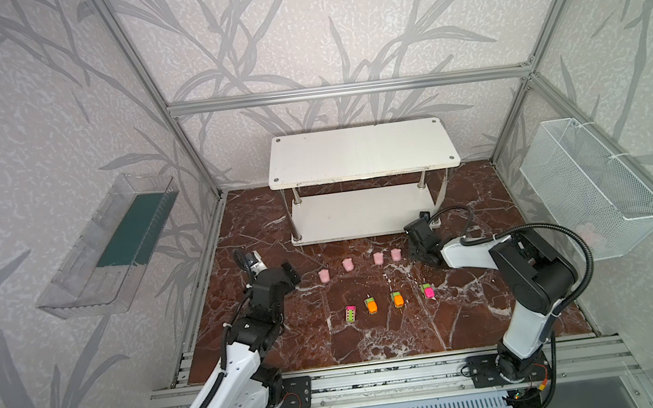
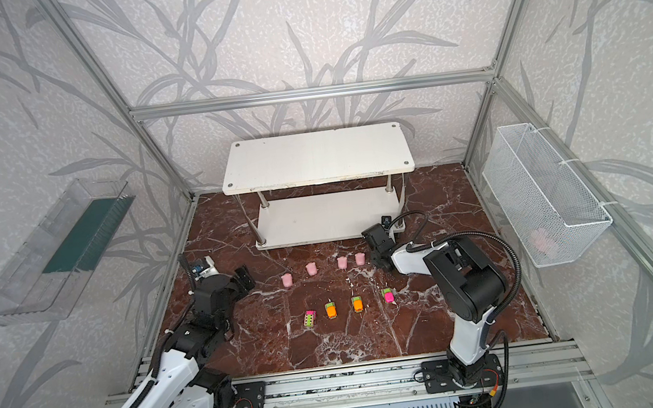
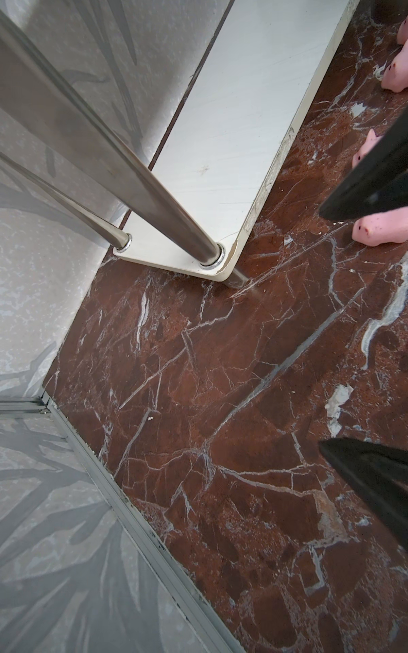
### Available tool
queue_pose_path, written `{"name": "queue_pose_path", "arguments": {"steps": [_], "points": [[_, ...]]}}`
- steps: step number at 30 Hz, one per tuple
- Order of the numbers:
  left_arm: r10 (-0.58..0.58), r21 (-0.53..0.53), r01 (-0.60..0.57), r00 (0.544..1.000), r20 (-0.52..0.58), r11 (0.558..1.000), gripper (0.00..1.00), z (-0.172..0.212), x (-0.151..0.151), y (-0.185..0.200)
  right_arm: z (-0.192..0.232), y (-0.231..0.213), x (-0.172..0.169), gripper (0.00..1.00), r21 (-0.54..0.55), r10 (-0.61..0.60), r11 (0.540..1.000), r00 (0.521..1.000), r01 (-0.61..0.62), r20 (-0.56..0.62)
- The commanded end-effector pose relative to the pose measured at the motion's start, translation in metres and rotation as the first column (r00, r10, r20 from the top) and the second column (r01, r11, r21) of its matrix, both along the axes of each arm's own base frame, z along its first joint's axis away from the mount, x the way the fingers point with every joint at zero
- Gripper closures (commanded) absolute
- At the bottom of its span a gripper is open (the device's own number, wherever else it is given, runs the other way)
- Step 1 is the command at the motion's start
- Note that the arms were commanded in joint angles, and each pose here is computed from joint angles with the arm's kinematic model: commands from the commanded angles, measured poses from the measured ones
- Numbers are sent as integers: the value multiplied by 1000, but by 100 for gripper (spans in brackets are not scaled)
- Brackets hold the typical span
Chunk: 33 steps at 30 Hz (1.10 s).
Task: Place and organize the plastic toys onto the shelf
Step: 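Lower the right gripper onto the nearest pink pig and close it, then lift the pink pig with the right gripper over the lower shelf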
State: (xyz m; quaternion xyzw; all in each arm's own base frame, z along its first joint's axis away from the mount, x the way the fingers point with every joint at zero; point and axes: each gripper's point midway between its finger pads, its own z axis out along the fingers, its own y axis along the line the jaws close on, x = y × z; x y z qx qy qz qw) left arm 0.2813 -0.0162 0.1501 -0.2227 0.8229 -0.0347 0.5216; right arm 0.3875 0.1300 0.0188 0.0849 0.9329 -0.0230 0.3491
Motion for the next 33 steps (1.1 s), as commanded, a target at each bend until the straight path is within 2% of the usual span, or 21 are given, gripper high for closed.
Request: {"name": "queue_pose_path", "arguments": {"steps": [1, 9, 20, 26, 33], "points": [[21, 14, -21, 1000, 6, 1000, 6, -2, -2, 4, -10, -11, -10, 67, -45, -28, 999, 998, 25, -61], [26, 14, -26, 1000, 13, 1000, 6, 0, -4, 6, 3, -10, -26, 68, -22, 8, 1000, 995, -10, -97], [23, 6, -24, 1000, 18, 1000, 6, 1, -4, 5, 70, -1, -43, 68, 35, 149, 988, 988, -148, -37], [20, -1, -20, 1000, 21, 1000, 6, -1, -4, 4, 112, 8, -29, 68, 25, 211, 977, 975, -213, 68], [18, -4, -17, 1000, 26, 1000, 6, 1, -4, 4, 119, 27, 0, 68, -14, 285, 958, 953, -286, 105]]}}
